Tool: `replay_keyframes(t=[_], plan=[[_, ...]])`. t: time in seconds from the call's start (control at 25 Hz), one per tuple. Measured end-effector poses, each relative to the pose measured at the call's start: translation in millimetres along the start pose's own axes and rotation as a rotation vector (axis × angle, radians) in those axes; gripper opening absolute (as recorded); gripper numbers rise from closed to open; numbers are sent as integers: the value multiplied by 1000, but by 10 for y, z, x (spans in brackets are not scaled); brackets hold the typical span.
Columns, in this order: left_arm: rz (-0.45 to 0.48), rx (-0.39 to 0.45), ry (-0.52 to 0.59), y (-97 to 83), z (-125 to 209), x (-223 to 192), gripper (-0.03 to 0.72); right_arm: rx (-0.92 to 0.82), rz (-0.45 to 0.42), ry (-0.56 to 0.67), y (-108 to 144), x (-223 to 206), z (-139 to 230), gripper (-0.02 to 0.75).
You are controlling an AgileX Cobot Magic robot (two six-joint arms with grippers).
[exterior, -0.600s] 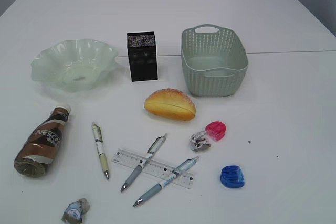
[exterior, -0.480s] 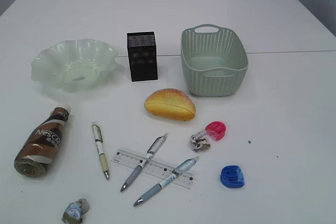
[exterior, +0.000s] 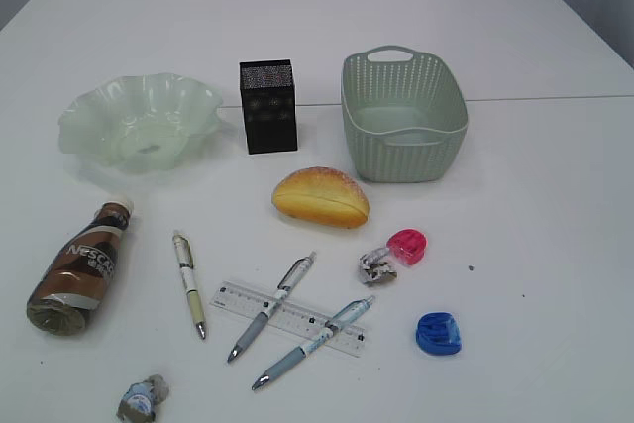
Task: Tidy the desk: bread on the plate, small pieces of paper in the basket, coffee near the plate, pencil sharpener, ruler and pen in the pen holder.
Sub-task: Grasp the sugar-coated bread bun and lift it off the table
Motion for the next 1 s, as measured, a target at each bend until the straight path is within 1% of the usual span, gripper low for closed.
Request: replay_keyframes(t=[0.16,0.24,0.32,0.44,0.56,0.72,0.8,0.84,0.92,1.0], plan=[[-16,-10,2,31,-8,-1,456,0,0,0,0,0,0,571],[-23,-23,-5,50,-75,34,455,0,0,0,0,0,0,571],[-27,-24,-9,69,-210,84,454,0,0,0,0,0,0,570],[-28,-34,20,95,-410,84,442,0,0,0,0,0,0,570],[-23,-44,82,115,-577,9,438,16,0,-2,0,0,-4,570],[-17,-83,155,143,-759,-131,437,62,-2,-33,10,116,-165,570],[-14,-90,182,154,-849,-216,436,34,-7,5,30,108,-240,570],[-11,-90,202,158,-893,-269,436,9,-10,54,45,61,-242,570],[-6,-92,236,166,-986,-372,436,-21,-17,172,83,-51,-221,570],[-2,-97,258,178,-1108,-474,435,-39,-27,318,135,-211,-175,570]])
Point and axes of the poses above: a point on each arm's last joint axis where the gripper is mounted, x pointing back along that axis away from the gripper, y along the wrist's bending axis when the last joint is at zero, z = x × y, the point moved 10 cm from there along -x, pointing out along that axis toward the gripper, and after that the axes turned 6 degrees about -x, right-handed, at the moved point
